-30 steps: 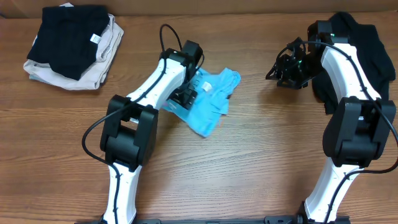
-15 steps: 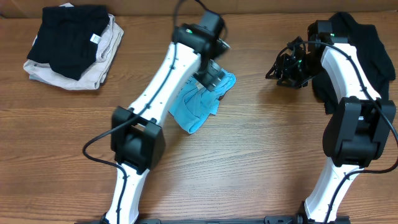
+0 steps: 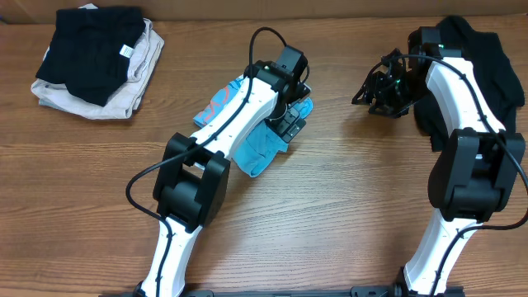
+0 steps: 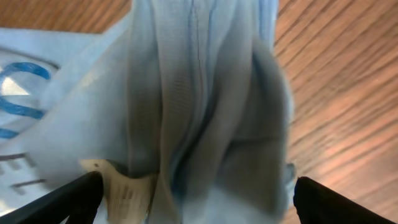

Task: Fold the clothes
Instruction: 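Lower the left gripper and grasp the folded blue T-shirt, then lift the T-shirt with the left gripper and carry it back-left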

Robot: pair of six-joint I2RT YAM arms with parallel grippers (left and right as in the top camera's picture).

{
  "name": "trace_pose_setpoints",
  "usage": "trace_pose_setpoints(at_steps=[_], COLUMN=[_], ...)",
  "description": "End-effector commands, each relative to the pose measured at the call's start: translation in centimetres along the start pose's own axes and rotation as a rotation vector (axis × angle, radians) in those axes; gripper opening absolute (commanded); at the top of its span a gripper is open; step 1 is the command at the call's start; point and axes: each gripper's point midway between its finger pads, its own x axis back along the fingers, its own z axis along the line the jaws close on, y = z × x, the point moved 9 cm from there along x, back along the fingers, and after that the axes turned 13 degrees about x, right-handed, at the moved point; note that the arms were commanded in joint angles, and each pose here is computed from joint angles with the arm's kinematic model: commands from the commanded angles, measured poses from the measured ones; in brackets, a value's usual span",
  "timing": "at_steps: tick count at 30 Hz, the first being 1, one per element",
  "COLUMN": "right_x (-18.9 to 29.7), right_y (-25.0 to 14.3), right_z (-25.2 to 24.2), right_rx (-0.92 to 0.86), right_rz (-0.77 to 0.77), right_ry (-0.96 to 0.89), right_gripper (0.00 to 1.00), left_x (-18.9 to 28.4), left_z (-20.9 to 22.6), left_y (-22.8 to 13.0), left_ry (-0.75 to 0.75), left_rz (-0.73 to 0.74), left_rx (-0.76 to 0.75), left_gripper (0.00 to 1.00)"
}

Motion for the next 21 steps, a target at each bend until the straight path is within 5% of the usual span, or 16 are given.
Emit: trace_pose_setpoints(at_steps=[1, 12, 21], right_x=[1.8, 1.8, 1.8], right_y=[0.4, 0.4, 0.5], right_z=[0.8, 0.8, 0.8], right_rx=[0.035, 0.035, 0.037], right_rz=[-0.05, -0.051, -0.057], right_ry=[-0.014, -0.013, -0.013], right_gripper=[0.6, 0.61, 0.63], left_x=[-1.7, -4.0, -4.9], left_z=[0.3, 0.3, 0.3], left_y=[-1.0, -2.8, -3.3], left_ry=[0.029, 0.033, 0.034], left_rz=[0.037, 0.091, 0.093], left_rx=[0.028, 0.018, 0.038], left_gripper=[1.0, 1.0, 0.65])
